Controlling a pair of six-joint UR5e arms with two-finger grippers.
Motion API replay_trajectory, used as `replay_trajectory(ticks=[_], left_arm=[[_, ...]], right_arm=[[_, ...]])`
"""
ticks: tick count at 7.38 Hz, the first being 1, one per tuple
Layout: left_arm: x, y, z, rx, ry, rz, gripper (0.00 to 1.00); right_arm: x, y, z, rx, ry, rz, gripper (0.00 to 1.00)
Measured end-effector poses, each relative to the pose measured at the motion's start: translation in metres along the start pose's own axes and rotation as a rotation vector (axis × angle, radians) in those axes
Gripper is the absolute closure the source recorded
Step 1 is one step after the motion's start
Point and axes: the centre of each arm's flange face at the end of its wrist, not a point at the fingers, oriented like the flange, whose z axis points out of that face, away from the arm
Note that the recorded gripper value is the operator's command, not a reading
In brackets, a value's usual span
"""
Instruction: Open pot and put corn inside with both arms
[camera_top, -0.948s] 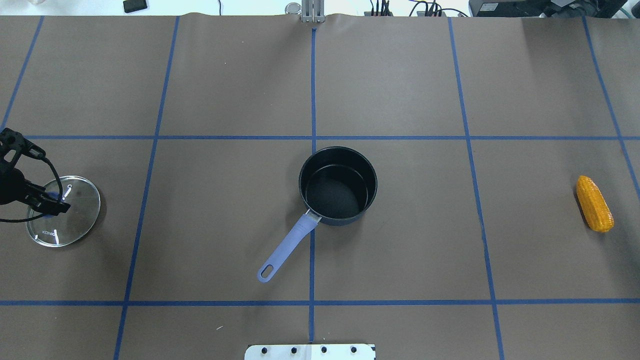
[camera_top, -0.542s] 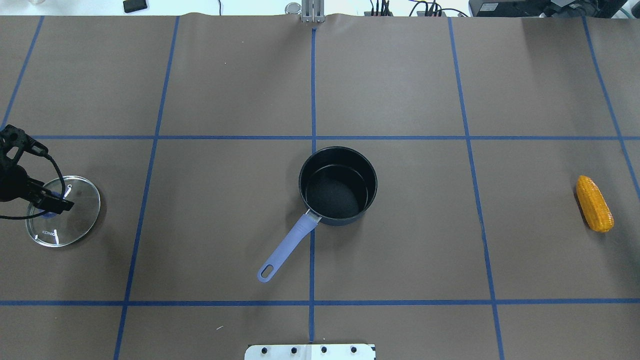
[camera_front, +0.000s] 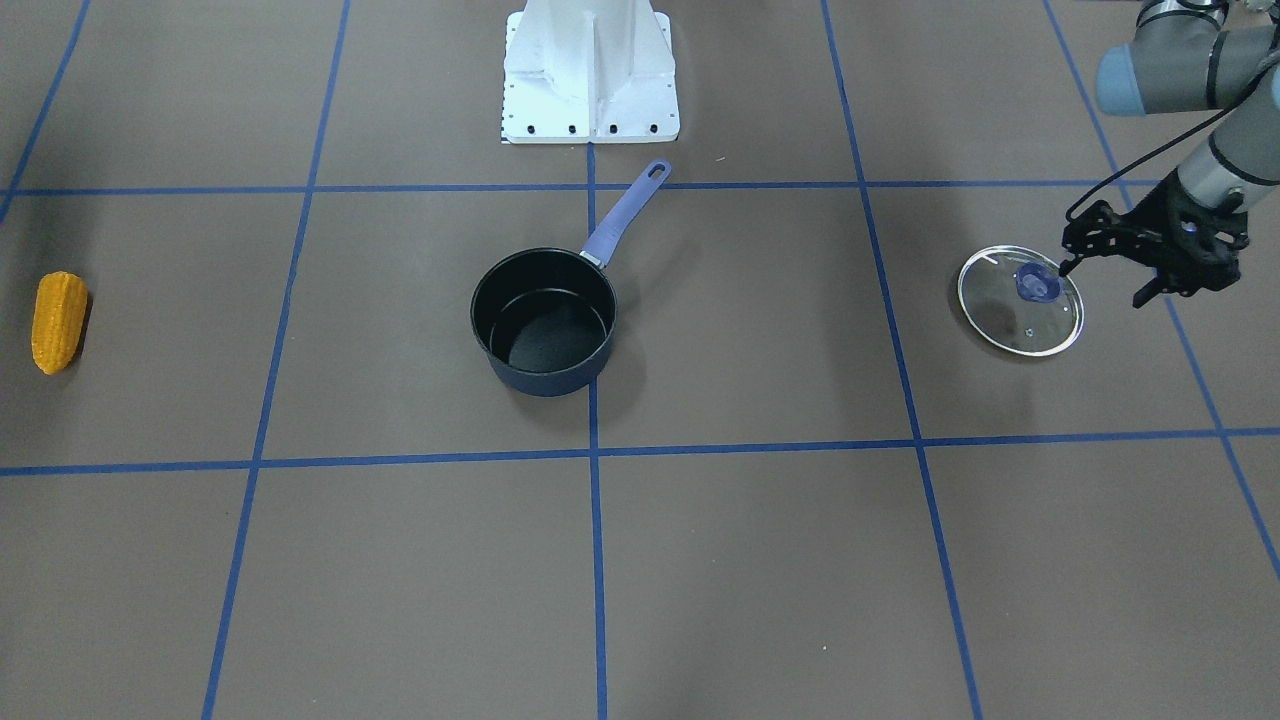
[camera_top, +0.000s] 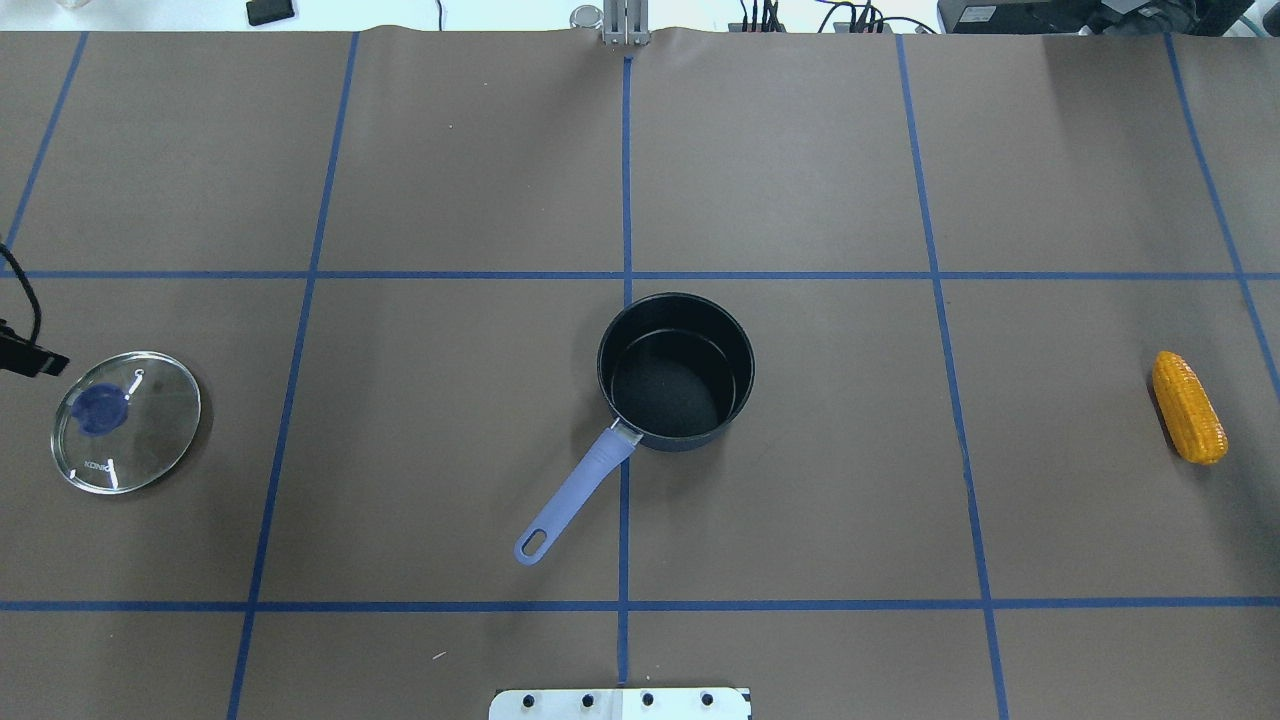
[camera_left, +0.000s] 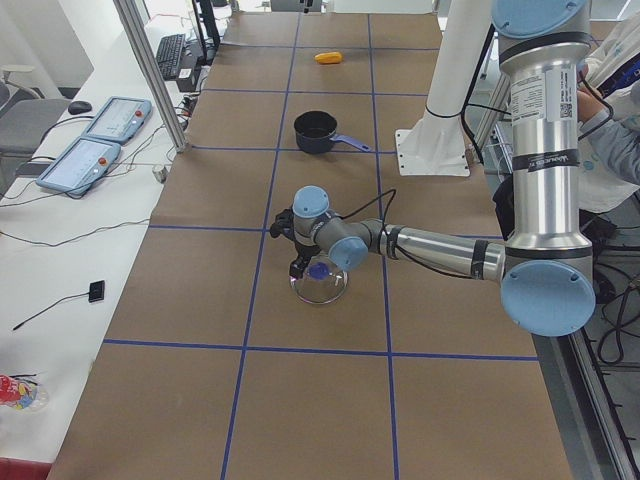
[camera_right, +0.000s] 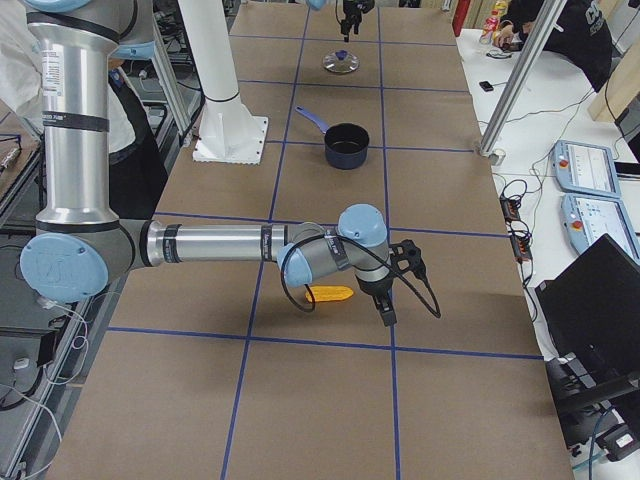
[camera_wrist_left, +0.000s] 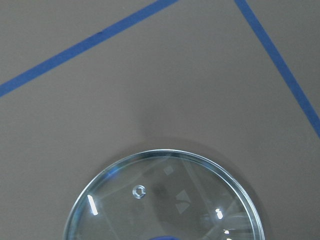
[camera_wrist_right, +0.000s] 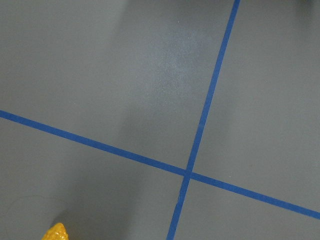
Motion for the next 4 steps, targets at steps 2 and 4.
replay_trajectory(ticks=[2, 4], left_arm=[[-0.072, 0.008, -0.056, -0.035, -0.072, 0.048, 0.01], [-0.128, 0.038, -0.097, -0.057, -0.108, -0.023, 0.01]], right_arm=[[-0.003, 0.0, 0.003, -0.005, -0.004, -0.004, 0.0], [-0.008, -0.001, 0.005, -0.01, -0.02, -0.012, 0.0]])
